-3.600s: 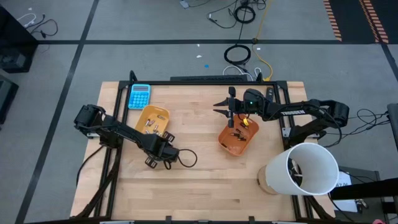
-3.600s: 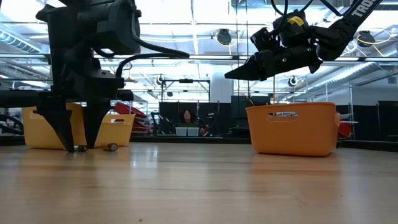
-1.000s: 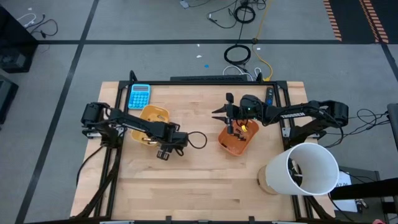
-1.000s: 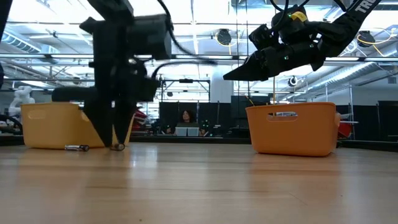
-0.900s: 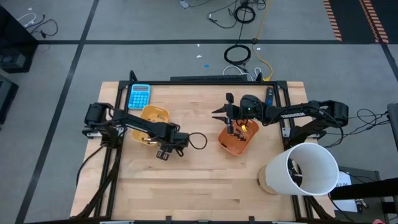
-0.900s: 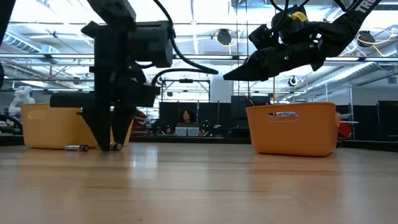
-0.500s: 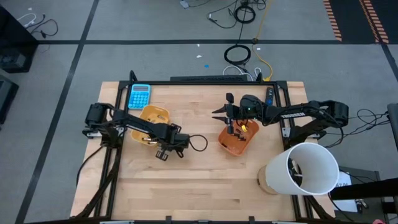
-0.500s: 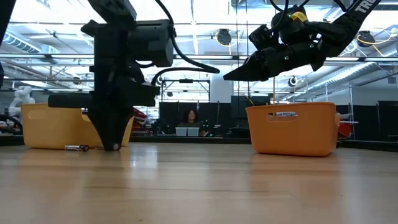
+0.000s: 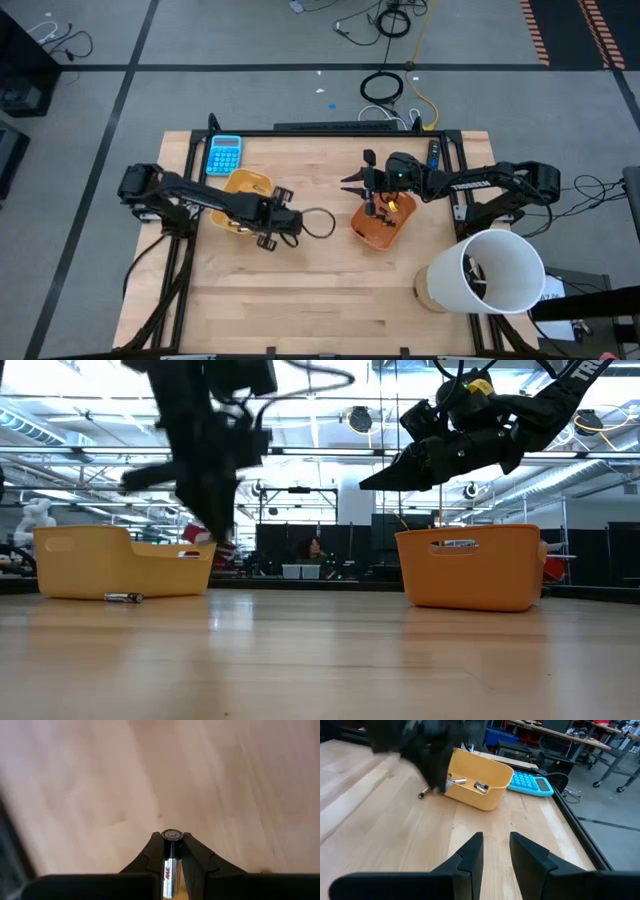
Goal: Sort batteries
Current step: Put the silver battery into the yellow bin
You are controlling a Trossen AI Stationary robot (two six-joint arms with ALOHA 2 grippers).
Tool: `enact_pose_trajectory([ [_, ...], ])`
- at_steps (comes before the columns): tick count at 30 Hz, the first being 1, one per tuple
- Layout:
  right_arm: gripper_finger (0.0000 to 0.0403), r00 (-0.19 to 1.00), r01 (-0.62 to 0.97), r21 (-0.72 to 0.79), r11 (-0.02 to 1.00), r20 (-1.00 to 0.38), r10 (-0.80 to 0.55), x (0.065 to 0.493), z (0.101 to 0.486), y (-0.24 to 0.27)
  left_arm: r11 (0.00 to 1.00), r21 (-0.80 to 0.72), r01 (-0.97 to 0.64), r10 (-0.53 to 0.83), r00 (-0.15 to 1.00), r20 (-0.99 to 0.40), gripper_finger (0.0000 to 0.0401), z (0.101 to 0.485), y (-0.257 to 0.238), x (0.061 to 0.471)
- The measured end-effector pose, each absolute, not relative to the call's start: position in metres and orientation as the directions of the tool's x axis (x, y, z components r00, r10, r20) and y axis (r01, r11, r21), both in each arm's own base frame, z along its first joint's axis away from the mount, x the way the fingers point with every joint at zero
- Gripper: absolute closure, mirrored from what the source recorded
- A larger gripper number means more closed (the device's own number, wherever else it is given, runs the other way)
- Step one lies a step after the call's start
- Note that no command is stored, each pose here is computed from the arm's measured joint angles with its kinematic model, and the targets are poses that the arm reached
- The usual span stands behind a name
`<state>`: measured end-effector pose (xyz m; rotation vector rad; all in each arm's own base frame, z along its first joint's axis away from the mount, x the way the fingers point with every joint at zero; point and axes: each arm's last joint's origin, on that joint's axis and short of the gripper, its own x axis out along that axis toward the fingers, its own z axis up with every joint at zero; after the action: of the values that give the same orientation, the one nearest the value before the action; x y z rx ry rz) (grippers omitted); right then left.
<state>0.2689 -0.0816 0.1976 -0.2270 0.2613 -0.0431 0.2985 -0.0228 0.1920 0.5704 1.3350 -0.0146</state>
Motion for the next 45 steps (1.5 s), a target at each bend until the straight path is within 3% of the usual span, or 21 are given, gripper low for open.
enact_pose_trajectory([
  [6,0.0316,0.965,0.012,-0.227,0.974,-0.254,-0.071,0.269,0.197,-0.082,0.92,0.375,0.118,0.341,0.234,-0.91,0.036,0.227,0.003,0.275],
  [12,0.0316,0.963,0.01,-0.223,0.975,-0.262,-0.07,0.269,0.197,-0.081,0.951,0.299,-0.077,0.308,0.217,-0.926,0.036,0.223,0.03,0.244],
  [18,0.0316,0.963,0.011,-0.225,0.974,-0.259,-0.07,0.269,0.197,-0.081,0.857,0.163,-0.489,0.306,0.23,-0.924,0.036,0.2,0.063,0.217],
  [21,0.0316,0.964,0.011,-0.226,0.974,-0.256,-0.07,0.269,0.197,-0.082,0.8,0.099,-0.592,0.259,0.191,-0.947,0.036,0.182,0.073,0.204],
  [26,0.0317,0.964,0.011,-0.226,0.974,-0.256,-0.07,0.269,0.197,-0.082,0.782,0.1,-0.616,0.239,0.148,-0.96,0.0359,0.169,0.076,0.194],
  [32,0.0316,0.964,0.011,-0.226,0.974,-0.256,-0.07,0.269,0.197,-0.082,0.783,0.098,-0.614,0.242,0.155,-0.958,0.0317,0.169,0.076,0.195],
  [45,0.0316,0.964,0.011,-0.226,0.974,-0.256,-0.07,0.269,0.197,-0.082,0.809,0.105,-0.578,0.25,0.178,-0.952,0.0308,0.185,0.076,0.202],
])
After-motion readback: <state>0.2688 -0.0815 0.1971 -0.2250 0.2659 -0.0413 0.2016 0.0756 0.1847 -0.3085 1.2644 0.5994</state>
